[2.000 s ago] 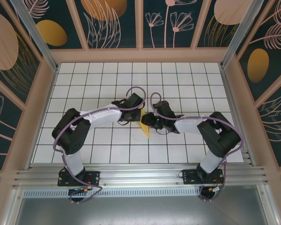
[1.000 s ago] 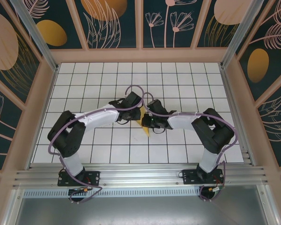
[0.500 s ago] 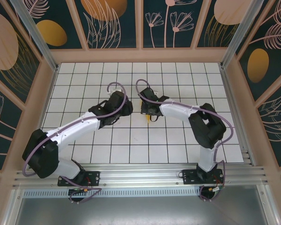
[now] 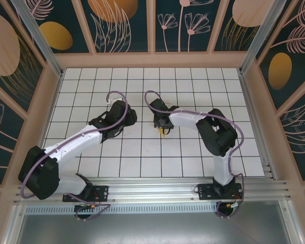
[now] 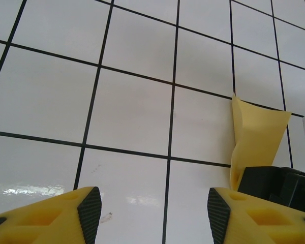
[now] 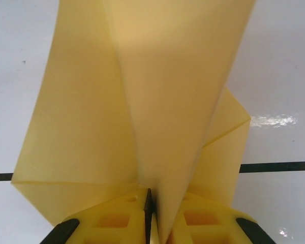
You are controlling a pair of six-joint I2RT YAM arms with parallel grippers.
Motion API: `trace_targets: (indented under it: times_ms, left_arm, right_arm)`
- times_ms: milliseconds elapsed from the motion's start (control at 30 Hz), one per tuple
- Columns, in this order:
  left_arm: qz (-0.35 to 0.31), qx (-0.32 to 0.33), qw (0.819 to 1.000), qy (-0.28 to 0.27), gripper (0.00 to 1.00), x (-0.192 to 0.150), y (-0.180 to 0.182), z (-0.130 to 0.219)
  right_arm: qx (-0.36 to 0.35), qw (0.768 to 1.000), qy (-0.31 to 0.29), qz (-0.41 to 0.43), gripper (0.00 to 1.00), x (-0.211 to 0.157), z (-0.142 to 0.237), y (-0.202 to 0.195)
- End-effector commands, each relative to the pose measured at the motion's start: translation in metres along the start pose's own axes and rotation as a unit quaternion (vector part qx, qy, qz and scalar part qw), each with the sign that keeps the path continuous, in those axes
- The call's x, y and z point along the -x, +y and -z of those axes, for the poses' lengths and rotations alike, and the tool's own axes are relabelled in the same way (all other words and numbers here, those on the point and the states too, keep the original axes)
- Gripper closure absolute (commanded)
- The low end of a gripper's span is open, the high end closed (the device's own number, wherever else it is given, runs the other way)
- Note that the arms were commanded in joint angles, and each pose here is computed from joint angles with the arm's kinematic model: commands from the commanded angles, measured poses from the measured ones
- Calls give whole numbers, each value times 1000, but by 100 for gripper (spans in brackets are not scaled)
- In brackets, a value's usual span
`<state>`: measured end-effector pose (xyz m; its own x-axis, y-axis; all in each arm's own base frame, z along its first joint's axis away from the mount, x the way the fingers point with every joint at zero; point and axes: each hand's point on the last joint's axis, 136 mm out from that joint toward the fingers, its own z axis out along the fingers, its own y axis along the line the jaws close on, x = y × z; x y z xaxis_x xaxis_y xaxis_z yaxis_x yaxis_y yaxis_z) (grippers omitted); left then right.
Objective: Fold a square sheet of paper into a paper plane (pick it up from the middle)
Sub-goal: Move a paper plane to the center of the table.
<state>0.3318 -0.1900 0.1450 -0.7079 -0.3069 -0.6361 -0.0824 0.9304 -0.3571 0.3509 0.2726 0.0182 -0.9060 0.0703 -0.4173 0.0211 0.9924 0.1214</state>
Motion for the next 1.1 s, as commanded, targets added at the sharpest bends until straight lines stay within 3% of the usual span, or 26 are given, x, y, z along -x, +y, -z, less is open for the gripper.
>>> trace_targets:
  times_ms: [0,267,433,733,967,1067]
  left_arm:
    - [10,-8,1000,3,39,0,-3,-5]
    - [9,-11,1000,8,39,-2,-4,-7]
    - [8,-14,1000,15,40,-4,-6,-9]
    - [7,-12,1000,21,39,-7,-6,-12]
    - [3,-9,1000,23,39,-8,-6,-15]
    - [3,-4,1000,20,39,-6,-4,-15]
  right_arm:
    - [-31,999,32,23,81,-17,-8,-7]
    - [-64,997,9,33,77,4,13,-1]
    - [-44,998,22,28,72,-6,3,2]
    - [-39,998,51,23,71,-25,-18,-1]
    - [-37,999,34,21,69,-12,-5,3]
    - [-31,999,22,20,63,-2,6,7]
